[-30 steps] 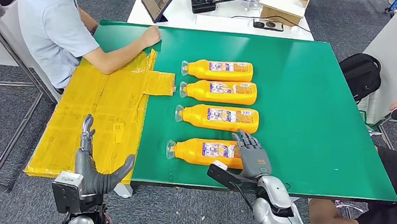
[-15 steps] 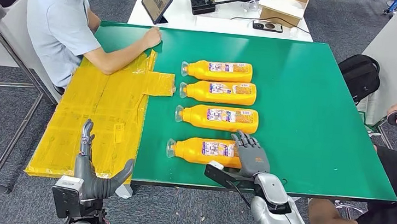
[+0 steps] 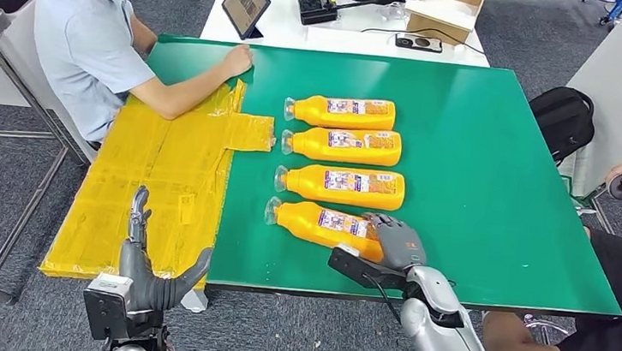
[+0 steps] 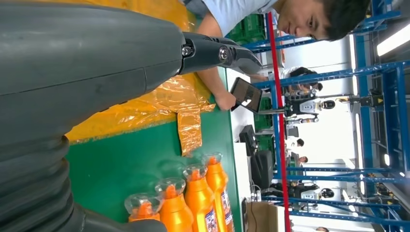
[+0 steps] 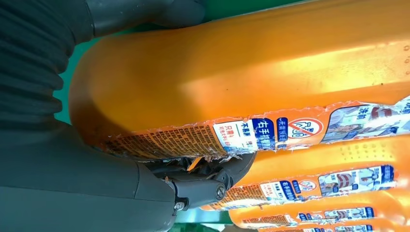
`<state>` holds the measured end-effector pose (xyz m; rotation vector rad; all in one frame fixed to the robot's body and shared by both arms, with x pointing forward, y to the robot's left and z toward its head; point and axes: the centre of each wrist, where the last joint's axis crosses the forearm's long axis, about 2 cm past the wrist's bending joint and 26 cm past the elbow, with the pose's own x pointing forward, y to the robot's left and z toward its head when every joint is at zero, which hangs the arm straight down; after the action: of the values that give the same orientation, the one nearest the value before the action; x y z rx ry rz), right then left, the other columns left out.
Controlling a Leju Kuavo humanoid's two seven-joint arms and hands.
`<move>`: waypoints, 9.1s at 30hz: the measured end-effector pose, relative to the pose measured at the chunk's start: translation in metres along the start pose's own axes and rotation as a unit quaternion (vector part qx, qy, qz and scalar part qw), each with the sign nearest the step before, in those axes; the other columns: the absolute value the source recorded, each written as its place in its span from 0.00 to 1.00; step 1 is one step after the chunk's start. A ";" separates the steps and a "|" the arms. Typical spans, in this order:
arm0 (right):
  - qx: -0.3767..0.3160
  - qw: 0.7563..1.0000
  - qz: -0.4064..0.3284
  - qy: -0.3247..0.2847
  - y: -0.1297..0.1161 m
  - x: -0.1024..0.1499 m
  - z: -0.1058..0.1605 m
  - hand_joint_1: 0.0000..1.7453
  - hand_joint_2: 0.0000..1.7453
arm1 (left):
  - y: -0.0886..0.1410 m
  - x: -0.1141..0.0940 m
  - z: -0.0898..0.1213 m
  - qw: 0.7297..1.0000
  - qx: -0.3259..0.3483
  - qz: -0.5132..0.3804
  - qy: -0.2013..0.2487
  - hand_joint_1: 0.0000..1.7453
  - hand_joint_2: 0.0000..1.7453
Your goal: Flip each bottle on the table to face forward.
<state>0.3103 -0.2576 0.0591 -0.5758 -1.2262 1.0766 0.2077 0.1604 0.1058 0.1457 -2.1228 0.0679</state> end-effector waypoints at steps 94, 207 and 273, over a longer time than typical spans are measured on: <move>-0.055 0.895 -0.301 -0.326 0.083 0.151 0.052 0.00 0.00 | -0.032 0.007 0.013 0.917 -0.183 0.339 0.101 1.00 1.00; -0.234 0.944 -0.086 -0.217 0.033 0.053 0.074 0.00 1.00 | 0.082 0.000 -0.085 0.983 0.109 0.145 -0.025 0.00 1.00; 0.006 0.999 -0.049 0.023 -0.029 -0.034 -0.041 1.00 1.00 | 0.038 0.018 -0.070 0.988 0.020 0.149 0.027 0.00 1.00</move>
<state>0.3597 -0.2930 0.0562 -0.5241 -1.1952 0.9826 0.2524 0.2044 0.1584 -0.1491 -2.0744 0.2882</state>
